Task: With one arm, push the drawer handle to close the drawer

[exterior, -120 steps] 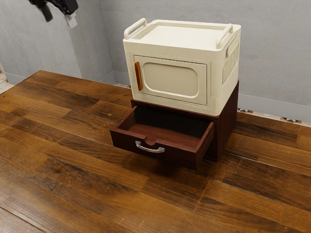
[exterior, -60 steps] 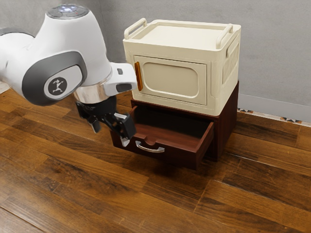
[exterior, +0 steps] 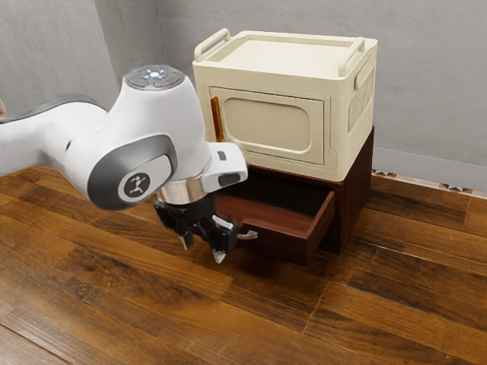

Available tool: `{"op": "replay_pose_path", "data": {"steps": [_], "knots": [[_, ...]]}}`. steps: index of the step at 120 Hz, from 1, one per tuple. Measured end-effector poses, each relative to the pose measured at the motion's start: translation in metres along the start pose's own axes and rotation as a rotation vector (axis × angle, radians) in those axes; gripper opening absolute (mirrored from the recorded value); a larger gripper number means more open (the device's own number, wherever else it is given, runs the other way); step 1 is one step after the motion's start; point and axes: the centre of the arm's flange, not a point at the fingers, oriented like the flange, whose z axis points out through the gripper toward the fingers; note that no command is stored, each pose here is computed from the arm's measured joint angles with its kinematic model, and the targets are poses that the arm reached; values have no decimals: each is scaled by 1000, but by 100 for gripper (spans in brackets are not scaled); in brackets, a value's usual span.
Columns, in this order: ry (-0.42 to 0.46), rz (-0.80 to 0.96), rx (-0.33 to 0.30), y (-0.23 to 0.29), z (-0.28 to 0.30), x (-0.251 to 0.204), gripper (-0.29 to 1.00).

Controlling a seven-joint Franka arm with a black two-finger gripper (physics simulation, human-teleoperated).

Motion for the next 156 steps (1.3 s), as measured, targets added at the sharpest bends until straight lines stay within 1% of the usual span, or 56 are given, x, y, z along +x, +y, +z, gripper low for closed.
{"op": "replay_pose_path", "data": {"steps": [8,18,29,42,51,78,108,115,140,156], "knots": [[-16,-6,-15,-6,18,5,18],[-26,-16,-25,-14,39,7,8],[-24,-15,-43,-15,57,11,1],[-16,0,-73,-10,72,18,-3],[-9,4,-87,-10,81,23,-5],[6,9,-106,-25,106,46,-7],[43,43,-143,-29,115,80,-8],[39,47,-154,-33,120,88,-8],[50,80,-96,-47,137,113,-8],[70,108,-86,-34,133,125,-8]]}}
